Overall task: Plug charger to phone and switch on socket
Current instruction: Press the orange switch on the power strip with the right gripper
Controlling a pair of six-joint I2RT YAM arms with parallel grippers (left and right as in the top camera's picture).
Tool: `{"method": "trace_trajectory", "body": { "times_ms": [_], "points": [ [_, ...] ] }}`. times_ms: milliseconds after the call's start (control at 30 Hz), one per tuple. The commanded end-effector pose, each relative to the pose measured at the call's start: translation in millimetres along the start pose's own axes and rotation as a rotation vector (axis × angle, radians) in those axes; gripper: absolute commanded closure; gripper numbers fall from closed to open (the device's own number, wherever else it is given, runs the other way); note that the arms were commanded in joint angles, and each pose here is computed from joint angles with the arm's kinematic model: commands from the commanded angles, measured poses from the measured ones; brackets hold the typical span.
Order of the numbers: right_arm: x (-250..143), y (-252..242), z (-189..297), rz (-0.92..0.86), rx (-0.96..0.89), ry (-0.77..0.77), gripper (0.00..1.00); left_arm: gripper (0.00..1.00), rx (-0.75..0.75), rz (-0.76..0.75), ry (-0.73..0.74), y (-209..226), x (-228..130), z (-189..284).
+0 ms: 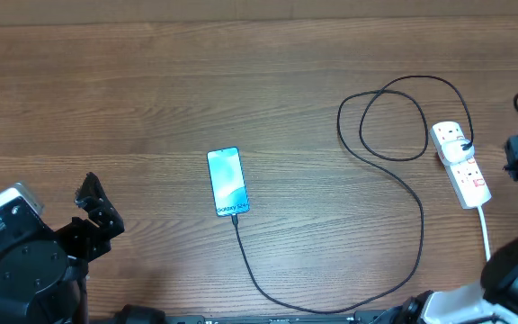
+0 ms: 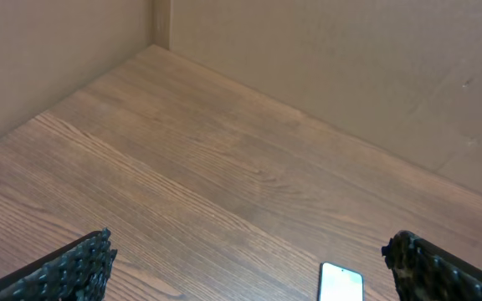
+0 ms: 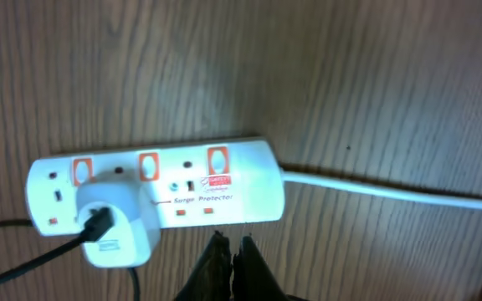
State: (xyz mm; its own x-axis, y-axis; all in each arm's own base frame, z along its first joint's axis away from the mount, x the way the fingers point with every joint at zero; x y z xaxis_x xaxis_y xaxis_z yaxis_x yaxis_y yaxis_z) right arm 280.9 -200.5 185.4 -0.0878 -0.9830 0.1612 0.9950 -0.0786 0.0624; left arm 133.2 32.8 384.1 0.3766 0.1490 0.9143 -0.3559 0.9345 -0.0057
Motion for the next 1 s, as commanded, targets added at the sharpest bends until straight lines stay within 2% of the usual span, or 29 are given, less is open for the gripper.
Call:
{"method": "trace_trajectory", "body": {
  "times_ms": [0, 233, 433, 667, 967],
  "points": [
    [5, 26, 2, 0.084, 0.035, 0.050, 0.96, 0.00, 0.021, -0.021, -0.008, 3, 0, 0],
    [11, 52, -3, 0.135, 0.031, 0.116, 0.96, 0.01, 0.021, -0.021, -0.008, 3, 0, 0],
    [-2, 61, -32, 0.205, -0.012, 0.205, 0.96, 0.00, 0.021, -0.023, -0.005, 3, 0, 1],
    [-17, 69, -61, 0.249, -0.074, 0.233, 0.96, 0.00, 0.021, -0.023, -0.005, 3, 0, 1],
    [-19, 72, -77, 0.253, -0.090, 0.243, 0.96, 0.00, 0.021, -0.023, -0.005, 3, 0, 1]
  ]
}}
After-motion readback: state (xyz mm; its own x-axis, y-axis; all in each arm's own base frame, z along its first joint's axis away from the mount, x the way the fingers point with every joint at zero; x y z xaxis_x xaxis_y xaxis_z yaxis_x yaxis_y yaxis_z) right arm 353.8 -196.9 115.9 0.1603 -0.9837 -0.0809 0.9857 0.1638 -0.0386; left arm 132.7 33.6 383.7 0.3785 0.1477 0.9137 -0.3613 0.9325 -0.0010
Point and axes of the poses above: each gripper's point midway between its finger pads, its own z axis back along the fingers, its own y axis along the line the jaws close on, x = y × z, the point moved 5 cm from there along z, back along the fingers, and after that the axes turned 14 degrees about -z, right-handed, at the moved point
